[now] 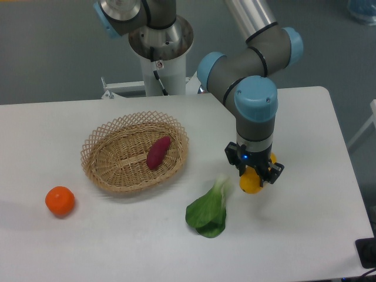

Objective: Place the mango on the table
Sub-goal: 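Lift the held yellow mango with the gripper and start moving it, then carry the mango past the bok choy and lower it to the table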

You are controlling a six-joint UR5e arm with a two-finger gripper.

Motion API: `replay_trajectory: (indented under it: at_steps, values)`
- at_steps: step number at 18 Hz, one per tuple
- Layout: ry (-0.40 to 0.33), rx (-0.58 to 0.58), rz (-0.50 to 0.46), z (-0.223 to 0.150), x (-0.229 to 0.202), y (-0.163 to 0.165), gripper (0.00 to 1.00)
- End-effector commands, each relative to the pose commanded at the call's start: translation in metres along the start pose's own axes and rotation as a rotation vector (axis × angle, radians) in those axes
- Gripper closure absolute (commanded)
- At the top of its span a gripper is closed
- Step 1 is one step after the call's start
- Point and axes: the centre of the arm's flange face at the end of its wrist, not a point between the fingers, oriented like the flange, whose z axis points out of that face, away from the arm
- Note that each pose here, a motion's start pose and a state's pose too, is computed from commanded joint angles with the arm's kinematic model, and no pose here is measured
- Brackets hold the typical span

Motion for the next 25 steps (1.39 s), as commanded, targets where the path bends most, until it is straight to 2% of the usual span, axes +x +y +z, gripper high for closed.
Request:
replay_trajectory:
  at_steps: [9, 15, 20, 25]
  values:
    - [-0.008, 0.009, 0.001, -0.005, 0.000, -0.007, 0.63]
    - [0.001, 0.008, 0.028, 0.000, 0.014, -0.025, 0.63]
    - [0.003, 0.028, 0.015, 0.002, 0.022, -0.051, 0.63]
    - [-0.010, 0.049, -0.009, 0.006, 0.027, -0.103, 0.63]
